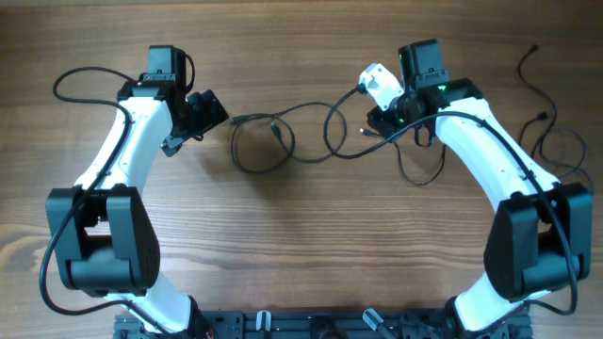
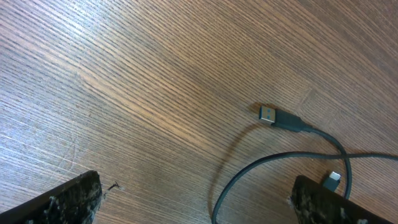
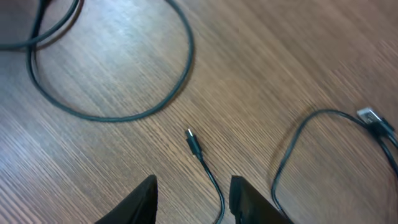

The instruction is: Untangle cables

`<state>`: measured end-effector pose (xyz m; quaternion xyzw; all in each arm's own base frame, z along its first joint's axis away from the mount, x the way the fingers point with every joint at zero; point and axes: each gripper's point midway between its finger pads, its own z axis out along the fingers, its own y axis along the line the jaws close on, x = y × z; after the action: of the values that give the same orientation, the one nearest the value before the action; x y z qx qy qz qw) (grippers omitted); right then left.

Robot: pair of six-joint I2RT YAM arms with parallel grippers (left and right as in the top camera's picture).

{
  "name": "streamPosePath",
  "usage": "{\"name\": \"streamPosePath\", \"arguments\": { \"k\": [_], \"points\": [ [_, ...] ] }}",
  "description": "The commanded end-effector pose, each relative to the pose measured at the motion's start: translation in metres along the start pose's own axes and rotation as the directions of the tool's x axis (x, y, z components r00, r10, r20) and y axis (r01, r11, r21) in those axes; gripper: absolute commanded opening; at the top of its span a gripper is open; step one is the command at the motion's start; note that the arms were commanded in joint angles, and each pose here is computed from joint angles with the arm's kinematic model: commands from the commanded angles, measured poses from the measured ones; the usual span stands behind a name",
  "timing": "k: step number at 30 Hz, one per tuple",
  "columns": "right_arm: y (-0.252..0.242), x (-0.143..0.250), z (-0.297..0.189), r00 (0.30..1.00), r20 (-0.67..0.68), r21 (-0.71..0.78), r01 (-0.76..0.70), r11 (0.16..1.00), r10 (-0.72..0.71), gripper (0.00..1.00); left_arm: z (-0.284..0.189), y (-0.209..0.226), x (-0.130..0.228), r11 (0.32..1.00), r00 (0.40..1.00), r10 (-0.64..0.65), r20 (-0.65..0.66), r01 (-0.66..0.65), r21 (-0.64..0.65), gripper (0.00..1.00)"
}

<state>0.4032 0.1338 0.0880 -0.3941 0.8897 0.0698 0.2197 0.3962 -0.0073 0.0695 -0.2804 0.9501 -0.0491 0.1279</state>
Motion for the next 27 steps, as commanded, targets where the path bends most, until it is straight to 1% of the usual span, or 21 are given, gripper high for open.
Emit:
{"name": "streamPosePath", "arguments": {
  "k": [1,6,8,10,12,17,19,27],
  "points": [
    [0.01,0.011,0.026,0.998,-0.032,-0.077,0.058,0.995,-0.061,0.43,0.003,0.004,-0.001,1.0,1.0,-0.015,0.003,0.015,-0.019,1.0],
    [0.006,0.025,0.054,0.995,-0.081,-0.083,0.048,0.995,-0.054,0.46,0.003,0.004,-0.001,1.0,1.0,-0.015,0.003,0.015,-0.019,1.0],
    [0.006,0.029,0.064,0.994,-0.094,-0.086,0.044,0.995,-0.052,0.49,0.003,0.004,-0.001,1.0,1.0,-0.015,0.003,0.015,-0.019,1.0],
    [0.007,0.033,0.069,0.993,-0.106,-0.094,0.039,0.995,-0.049,0.5,0.003,0.004,-0.001,1.0,1.0,-0.015,0.003,0.015,-0.019,1.0],
    [0.006,0.036,0.07,0.992,-0.121,-0.089,0.038,0.995,-0.048,0.5,0.003,0.004,-0.001,1.0,1.0,-0.015,0.003,0.015,-0.019,1.0],
    [-0.008,0.048,0.069,0.981,-0.187,-0.009,0.051,0.999,-0.051,0.5,0.003,0.004,-0.001,1.0,1.0,-0.015,0.003,0.015,-0.019,1.0],
    [-0.009,0.047,0.069,0.98,-0.185,-0.013,0.073,0.997,-0.074,0.5,0.003,0.004,-0.001,1.0,1.0,-0.015,0.003,0.015,-0.019,1.0],
    [-0.009,0.046,0.07,0.981,-0.181,-0.011,0.076,0.997,-0.076,0.49,0.003,0.004,-0.001,1.0,1.0,-0.015,0.003,0.015,-0.019,1.0]
  ]
}}
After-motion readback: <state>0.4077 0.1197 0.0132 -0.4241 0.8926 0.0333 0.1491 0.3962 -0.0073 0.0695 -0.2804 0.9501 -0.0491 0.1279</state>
